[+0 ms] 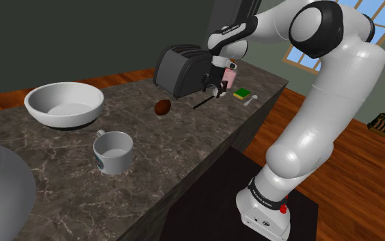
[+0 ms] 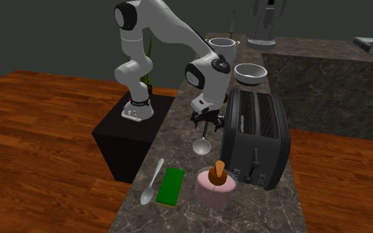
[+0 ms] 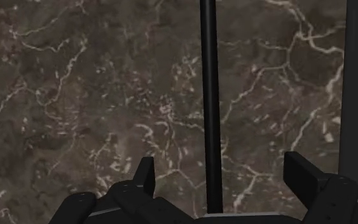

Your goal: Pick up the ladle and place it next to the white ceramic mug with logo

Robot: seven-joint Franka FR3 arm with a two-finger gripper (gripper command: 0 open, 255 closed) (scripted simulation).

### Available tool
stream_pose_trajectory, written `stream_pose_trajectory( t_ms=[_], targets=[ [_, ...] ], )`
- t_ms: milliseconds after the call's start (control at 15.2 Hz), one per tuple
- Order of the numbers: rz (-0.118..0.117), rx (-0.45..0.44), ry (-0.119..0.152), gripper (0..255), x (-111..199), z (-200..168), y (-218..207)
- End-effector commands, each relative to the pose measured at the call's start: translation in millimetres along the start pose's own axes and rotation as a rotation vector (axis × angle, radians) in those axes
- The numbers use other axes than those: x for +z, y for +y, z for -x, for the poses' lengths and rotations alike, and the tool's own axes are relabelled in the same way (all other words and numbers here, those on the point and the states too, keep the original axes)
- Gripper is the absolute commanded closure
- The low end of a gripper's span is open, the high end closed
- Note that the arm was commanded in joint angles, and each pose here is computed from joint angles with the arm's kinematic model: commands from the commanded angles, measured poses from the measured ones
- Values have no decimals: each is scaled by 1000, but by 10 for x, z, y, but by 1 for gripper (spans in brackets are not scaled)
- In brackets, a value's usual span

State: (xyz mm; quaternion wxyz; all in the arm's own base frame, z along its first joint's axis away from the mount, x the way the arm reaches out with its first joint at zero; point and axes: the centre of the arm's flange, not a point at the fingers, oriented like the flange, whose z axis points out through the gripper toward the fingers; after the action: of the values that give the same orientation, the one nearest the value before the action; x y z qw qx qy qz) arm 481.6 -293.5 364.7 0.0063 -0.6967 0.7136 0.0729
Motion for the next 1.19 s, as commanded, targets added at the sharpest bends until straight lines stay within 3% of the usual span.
stream_pose_trajectory(
  t_ms=[0,264,792,858,1122],
  targets=[
    [-1,7,-1,0,107,-15,5],
    [-1,7,-1,0,296,-15,5],
    [-1,7,-1,0,295,-15,5],
    [-1,7,-1,255,295,-15,5],
    [-1,7,-1,255,294,-14,4]
  ],
)
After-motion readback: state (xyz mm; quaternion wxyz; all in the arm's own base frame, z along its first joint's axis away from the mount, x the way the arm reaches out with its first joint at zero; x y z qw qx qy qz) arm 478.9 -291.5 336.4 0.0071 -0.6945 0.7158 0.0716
